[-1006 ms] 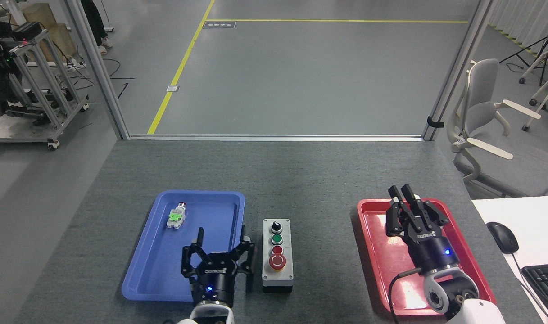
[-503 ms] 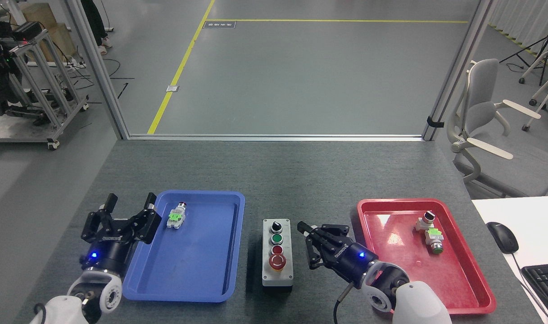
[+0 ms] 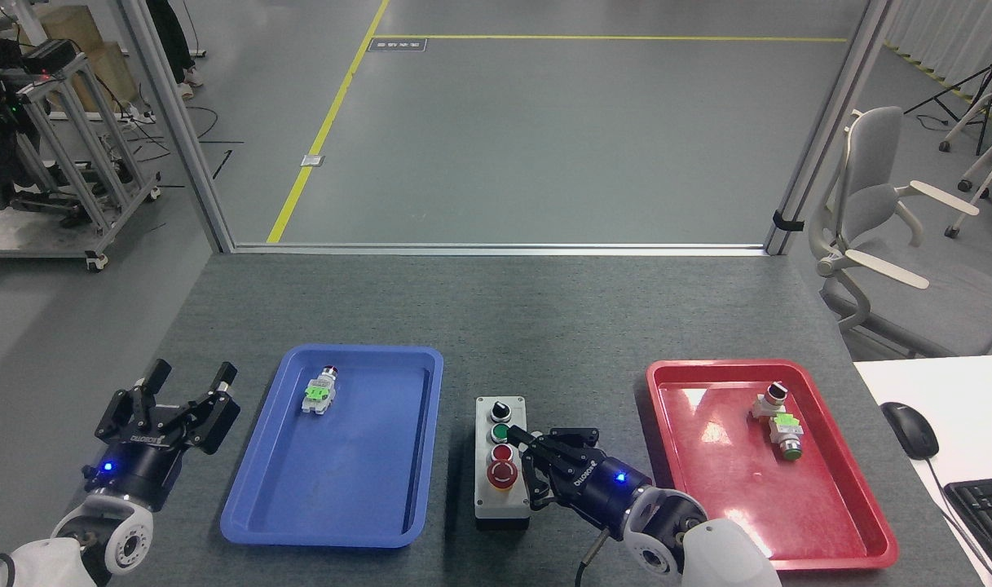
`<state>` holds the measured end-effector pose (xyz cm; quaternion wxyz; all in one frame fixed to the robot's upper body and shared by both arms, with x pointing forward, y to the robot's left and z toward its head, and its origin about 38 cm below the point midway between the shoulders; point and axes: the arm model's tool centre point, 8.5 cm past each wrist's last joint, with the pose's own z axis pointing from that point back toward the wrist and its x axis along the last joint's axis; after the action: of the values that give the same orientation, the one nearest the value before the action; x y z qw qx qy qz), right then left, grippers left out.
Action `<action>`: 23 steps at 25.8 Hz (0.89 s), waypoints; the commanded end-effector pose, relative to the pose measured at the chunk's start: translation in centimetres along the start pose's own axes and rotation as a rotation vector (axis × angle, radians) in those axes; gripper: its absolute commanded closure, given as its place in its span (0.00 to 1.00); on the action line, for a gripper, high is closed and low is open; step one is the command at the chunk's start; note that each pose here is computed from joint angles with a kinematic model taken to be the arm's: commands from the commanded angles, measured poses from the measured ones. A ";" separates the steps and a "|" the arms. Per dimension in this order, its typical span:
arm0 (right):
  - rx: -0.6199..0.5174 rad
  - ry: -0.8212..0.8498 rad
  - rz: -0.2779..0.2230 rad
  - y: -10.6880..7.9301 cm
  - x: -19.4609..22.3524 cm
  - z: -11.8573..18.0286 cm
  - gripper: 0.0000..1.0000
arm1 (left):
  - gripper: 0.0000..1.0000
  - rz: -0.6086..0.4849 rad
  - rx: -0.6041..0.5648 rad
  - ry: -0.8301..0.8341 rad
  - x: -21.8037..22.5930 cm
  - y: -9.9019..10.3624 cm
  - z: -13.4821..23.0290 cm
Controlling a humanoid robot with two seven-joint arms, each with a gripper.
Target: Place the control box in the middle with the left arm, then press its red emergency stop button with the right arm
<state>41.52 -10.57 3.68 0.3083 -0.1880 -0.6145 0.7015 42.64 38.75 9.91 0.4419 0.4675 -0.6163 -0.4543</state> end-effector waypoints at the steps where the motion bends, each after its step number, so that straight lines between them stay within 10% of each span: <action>1: 0.020 -0.002 -0.010 0.7 0.0 0.0 1.00 | 0.00 -0.009 -0.024 0.037 -1.6 -0.6 0.2; 23: 0.098 -0.040 -0.017 3.3 1.4 -0.4 1.00 | 0.01 -0.012 0.030 0.072 2.2 -0.1 1.2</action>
<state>40.24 -9.46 1.23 0.3045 -0.1596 -0.5934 0.7278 41.83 38.13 9.48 0.4510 0.4801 -0.6096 -0.4410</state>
